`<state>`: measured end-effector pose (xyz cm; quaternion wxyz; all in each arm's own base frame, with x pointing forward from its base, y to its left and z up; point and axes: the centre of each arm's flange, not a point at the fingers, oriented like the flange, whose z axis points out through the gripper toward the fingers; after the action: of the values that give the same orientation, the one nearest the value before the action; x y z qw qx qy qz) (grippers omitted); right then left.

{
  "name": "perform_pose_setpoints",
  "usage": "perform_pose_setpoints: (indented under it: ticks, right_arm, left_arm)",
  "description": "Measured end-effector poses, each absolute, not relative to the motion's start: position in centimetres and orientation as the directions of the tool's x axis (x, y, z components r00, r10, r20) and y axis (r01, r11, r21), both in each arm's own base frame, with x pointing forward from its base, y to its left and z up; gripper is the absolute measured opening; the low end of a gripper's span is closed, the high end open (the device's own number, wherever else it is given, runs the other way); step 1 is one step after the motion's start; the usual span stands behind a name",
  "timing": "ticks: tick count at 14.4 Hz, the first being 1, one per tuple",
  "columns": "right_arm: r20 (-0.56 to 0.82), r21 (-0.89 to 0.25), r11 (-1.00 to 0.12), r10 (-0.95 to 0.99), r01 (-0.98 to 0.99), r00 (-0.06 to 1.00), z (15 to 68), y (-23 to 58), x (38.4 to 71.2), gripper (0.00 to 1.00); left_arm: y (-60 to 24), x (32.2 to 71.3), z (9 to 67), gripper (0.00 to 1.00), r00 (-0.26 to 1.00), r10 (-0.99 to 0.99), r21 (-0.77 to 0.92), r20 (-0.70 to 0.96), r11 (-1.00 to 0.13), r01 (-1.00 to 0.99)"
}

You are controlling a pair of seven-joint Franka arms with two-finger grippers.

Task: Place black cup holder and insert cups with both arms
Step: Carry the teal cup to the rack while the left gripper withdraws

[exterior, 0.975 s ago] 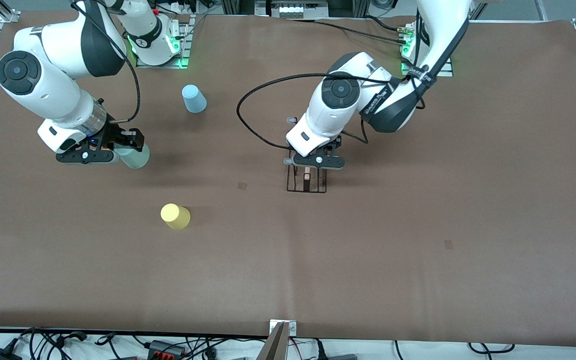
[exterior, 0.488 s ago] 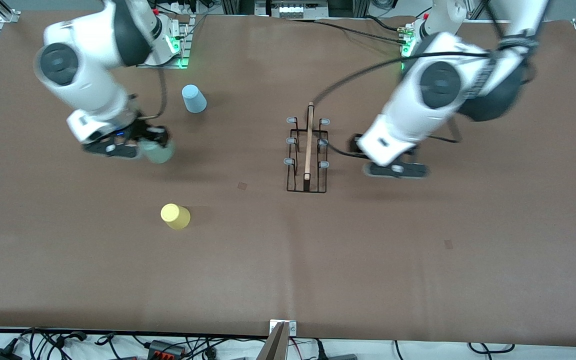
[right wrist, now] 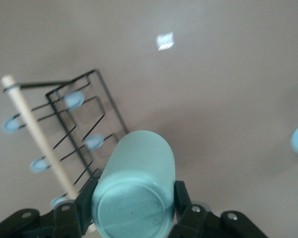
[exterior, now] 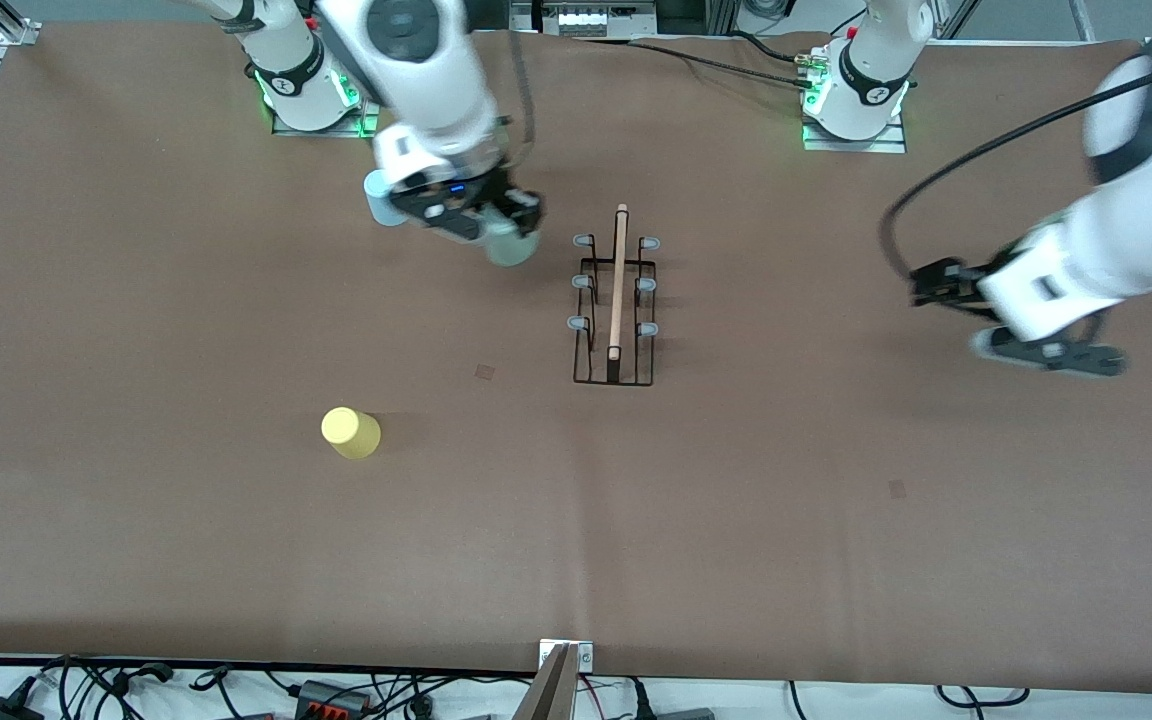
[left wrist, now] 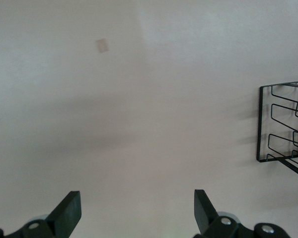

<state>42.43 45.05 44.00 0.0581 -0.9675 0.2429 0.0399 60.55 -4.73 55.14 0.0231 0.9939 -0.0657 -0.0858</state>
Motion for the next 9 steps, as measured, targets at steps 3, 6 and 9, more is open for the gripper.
perform_pose_setpoints:
  ticks: [3, 6, 9]
  right_arm:
    - [-0.128, -0.097, -0.86, -0.488, -0.501, 0.863, 41.6, 47.5, 41.5, 0.67]
    - [-0.134, -0.1, -0.86, -0.486, -0.5, 0.864, 39.3, 49.2, 40.7, 0.67]
    - [-0.117, -0.084, -0.872, -0.472, -0.482, 0.874, 37.2, 50.3, 40.0, 0.67]
  left_arm:
    - [-0.1, 60.8, 57.2, 1.0, 0.989, -0.062, 0.054, -0.134, -0.997, -0.055]
    - [1.5, 60.9, 56.0, 1.0, 0.989, -0.02, 0.021, -0.144, -1.0, -0.017]
    - [-1.0, 60.4, 55.3, 1.0, 0.996, -0.035, -0.032, -0.077, -0.999, -0.038]
